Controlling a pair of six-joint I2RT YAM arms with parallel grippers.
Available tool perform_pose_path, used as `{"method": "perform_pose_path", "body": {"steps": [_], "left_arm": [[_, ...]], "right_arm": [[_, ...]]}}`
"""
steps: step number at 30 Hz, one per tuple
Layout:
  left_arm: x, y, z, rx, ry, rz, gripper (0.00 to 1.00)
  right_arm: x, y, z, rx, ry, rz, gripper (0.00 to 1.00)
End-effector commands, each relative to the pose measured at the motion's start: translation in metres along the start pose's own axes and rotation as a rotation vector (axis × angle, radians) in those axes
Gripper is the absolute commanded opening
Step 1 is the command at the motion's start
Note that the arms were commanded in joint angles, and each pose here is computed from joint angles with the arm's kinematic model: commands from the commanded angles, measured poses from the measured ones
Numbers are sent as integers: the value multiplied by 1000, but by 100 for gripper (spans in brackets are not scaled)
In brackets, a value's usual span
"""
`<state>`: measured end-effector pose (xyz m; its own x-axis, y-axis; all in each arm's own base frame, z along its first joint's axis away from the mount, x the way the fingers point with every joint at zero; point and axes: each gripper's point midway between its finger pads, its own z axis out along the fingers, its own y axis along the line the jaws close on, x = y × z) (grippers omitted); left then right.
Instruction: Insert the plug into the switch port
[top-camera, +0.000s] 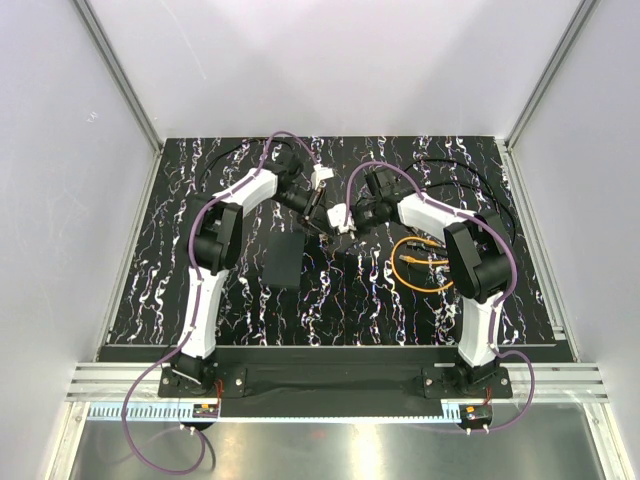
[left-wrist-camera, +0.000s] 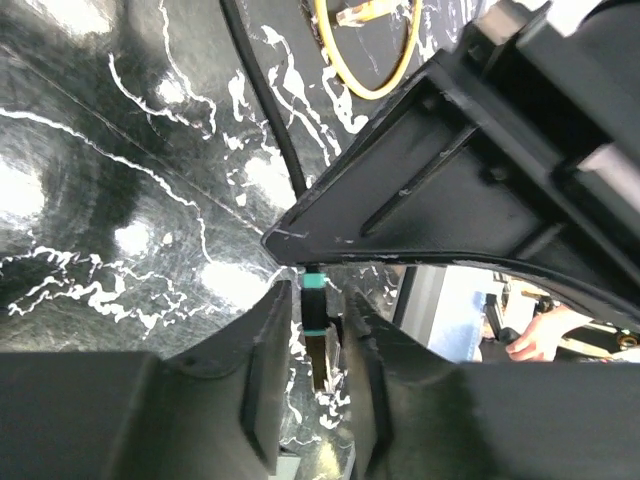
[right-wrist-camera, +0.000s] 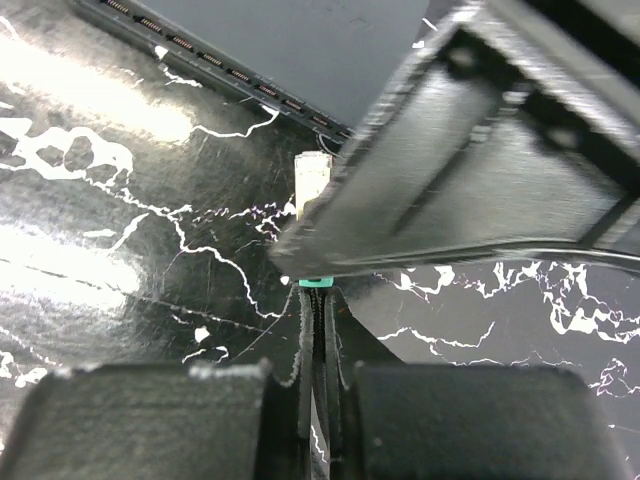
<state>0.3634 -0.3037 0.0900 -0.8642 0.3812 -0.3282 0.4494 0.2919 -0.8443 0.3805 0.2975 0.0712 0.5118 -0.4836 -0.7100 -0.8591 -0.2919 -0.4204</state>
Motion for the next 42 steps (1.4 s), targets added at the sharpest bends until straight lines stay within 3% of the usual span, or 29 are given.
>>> {"method": "perform_pose_path", "body": {"steps": [1,7,12,16,20,23,26,30,32,34,35,38,42], "left_arm": [[-8,-11,-12,-31,-50,74,33],[-3,-2,-14,-52,-43,47,35],[-4,-1,-13,-45,-51,41,10],[-6,-4,-13,-23,-54,44,0],[-5,-4,-11,-4,-52,42,0],[-4,-4,-10,4,-48,34,0],[-5,-7,-10,18,-50,41,0],[-7,-9,-10,38,-54,40,0],[-7,-9,-10,45,-52,33,0],[-7,-9,-10,42,-51,32,8],[-9,-7,-11,32,-63,26,27],[-18,1,-25,-23,-138,18,47],[-40,5,-82,-208,-315,56,55]], "right_arm": [[-18,-18,-1,51,-19,-7,0],[-15,-20,-3,59,4,8,0],[-12,-18,-3,49,20,17,0],[-15,-20,-5,56,15,36,26],[-20,-24,-6,67,-3,47,36],[-24,-25,-6,66,-14,43,37],[-23,-24,-5,57,-14,37,29],[-22,-28,-4,75,-17,31,1],[-22,-29,-4,80,-16,44,0],[-20,-30,-5,87,-6,56,0],[-20,-31,-5,89,-2,63,0],[-10,-31,-7,106,48,120,0],[13,-32,-8,115,192,225,0]]}}
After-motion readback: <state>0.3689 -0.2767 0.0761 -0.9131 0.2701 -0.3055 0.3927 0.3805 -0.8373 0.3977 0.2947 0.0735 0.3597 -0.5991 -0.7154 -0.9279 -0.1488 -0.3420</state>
